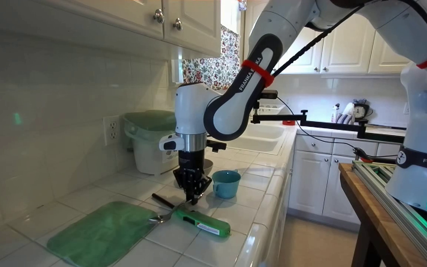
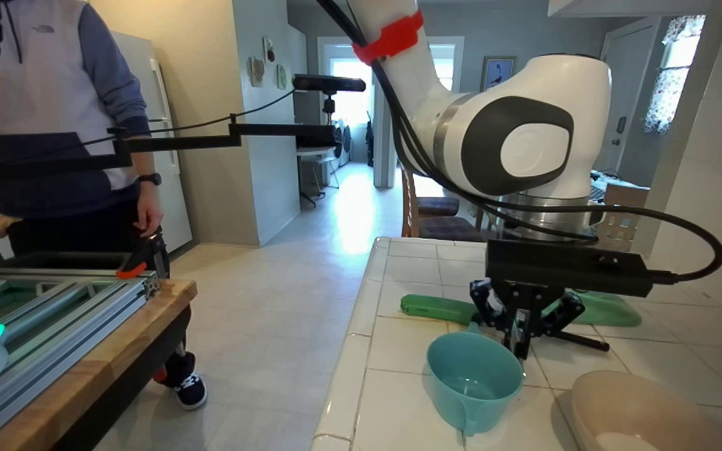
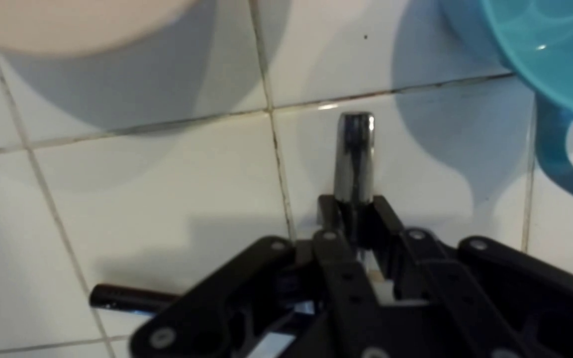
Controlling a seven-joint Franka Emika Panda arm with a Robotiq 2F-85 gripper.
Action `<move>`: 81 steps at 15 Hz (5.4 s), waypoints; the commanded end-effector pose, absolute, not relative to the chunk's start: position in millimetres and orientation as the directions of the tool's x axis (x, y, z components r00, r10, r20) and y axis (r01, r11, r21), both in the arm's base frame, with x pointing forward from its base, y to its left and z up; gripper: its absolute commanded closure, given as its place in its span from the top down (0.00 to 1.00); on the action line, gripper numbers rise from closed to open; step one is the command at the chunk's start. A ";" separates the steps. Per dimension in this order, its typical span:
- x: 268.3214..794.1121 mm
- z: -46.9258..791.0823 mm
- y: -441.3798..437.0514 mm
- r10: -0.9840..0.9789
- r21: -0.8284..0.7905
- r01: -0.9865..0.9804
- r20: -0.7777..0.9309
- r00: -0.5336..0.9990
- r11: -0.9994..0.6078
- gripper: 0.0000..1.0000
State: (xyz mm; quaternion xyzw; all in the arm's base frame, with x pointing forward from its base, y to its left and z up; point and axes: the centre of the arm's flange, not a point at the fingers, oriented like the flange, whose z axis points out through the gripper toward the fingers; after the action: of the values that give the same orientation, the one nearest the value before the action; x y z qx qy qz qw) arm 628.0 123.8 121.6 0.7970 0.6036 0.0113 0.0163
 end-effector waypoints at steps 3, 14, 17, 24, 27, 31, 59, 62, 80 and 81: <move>628.8 132.0 125.2 0.970 0.051 0.969 0.003 0.242 -0.242 0.05; 632.0 192.3 106.3 0.960 0.117 0.953 0.001 0.280 -0.279 0.05; 634.3 215.4 89.1 0.941 0.136 0.933 -0.006 0.337 -0.333 0.05; 632.9 232.0 45.3 0.848 0.174 0.838 -0.022 0.529 -0.518 0.05; 625.0 225.4 38.9 0.785 0.171 0.776 -0.025 0.619 -0.607 0.05; 606.2 216.2 43.7 0.669 0.173 0.660 -0.013 0.743 -0.731 0.05; 583.7 240.6 -40.6 0.394 0.378 0.395 -0.085 0.915 -0.837 0.05; 577.3 234.9 -41.0 0.374 0.424 0.385 -0.113 0.920 -0.819 0.05; 556.7 207.3 -2.1 0.426 0.559 0.579 -0.391 0.815 -0.594 0.05; 556.2 206.4 1.2 0.430 0.561 0.589 -0.402 0.808 -0.582 0.05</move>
State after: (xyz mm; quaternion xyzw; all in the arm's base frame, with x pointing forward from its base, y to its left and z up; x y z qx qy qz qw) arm 556.3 -4.1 207.5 0.8962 0.2744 -0.1018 0.3334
